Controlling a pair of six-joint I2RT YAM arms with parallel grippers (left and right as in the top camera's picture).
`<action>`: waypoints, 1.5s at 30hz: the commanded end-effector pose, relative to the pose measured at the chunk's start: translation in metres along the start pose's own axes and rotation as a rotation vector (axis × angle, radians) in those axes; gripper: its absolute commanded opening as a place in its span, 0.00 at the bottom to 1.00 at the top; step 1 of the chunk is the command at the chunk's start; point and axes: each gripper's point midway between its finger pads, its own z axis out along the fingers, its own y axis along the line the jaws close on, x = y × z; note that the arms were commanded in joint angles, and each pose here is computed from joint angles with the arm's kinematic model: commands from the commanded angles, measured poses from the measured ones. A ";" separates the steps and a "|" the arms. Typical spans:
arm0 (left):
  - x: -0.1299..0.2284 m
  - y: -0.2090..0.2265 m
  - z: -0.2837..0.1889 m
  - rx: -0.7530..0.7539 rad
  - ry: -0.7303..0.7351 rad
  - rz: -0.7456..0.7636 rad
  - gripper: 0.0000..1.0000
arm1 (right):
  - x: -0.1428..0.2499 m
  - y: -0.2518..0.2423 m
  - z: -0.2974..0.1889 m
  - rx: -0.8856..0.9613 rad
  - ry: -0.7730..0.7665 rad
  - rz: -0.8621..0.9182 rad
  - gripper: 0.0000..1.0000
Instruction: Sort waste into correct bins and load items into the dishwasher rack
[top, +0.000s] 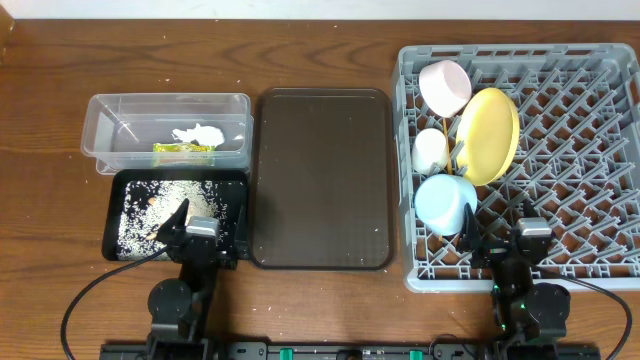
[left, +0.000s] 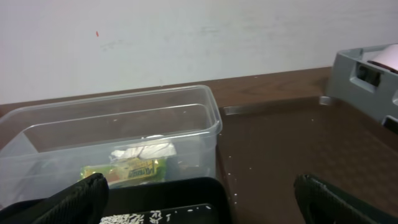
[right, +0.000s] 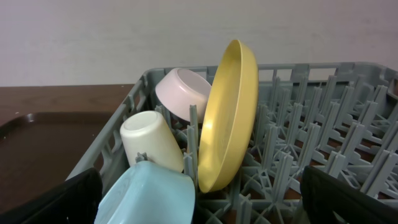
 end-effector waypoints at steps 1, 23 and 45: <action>0.014 0.001 0.000 0.007 0.040 0.006 0.98 | 0.000 -0.003 0.000 0.013 -0.001 -0.007 0.99; 0.015 0.005 0.000 -0.009 0.044 0.004 0.98 | 0.000 -0.003 0.000 0.013 -0.001 -0.007 0.99; 0.015 0.005 0.000 -0.009 0.044 0.004 0.98 | 0.000 -0.003 0.000 0.013 -0.001 -0.007 0.99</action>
